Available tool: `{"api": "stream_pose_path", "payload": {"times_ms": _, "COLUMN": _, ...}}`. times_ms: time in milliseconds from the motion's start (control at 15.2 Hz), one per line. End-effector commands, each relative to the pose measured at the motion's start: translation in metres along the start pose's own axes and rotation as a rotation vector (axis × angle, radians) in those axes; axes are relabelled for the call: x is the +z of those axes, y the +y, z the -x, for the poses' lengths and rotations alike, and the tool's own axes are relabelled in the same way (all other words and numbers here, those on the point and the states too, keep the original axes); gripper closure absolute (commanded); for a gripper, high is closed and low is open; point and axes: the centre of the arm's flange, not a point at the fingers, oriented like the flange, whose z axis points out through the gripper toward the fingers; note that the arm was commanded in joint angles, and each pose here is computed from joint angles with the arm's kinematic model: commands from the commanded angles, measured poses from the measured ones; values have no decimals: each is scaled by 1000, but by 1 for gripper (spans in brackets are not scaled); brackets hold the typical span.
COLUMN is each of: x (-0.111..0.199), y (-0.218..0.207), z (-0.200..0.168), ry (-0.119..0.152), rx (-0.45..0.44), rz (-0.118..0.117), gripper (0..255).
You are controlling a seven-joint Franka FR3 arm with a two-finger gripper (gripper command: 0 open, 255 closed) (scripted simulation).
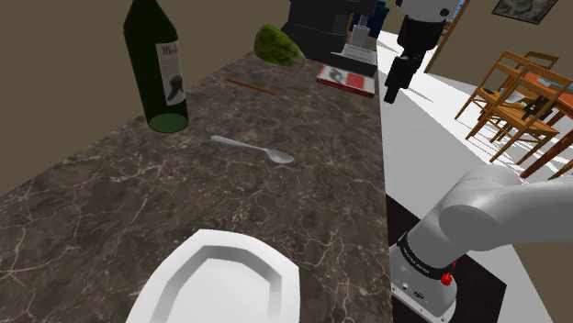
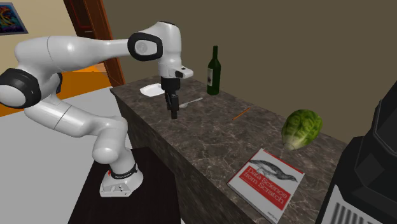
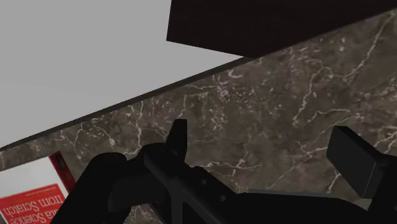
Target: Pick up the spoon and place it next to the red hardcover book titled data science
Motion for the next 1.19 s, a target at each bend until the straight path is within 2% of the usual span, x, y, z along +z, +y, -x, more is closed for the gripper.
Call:
{"api": "stream_pose_path", "payload": {"times_ms": 0, "x": 0, "y": 0, "z": 0, "ry": 0, "rx": 0, "rz": 0, "gripper": 0}}
{"api": "stream_pose_path", "payload": {"times_ms": 1122, "x": 28, "y": -150, "z": -149, "ry": -32, "rx": -259, "rz": -148, "gripper": 0}}
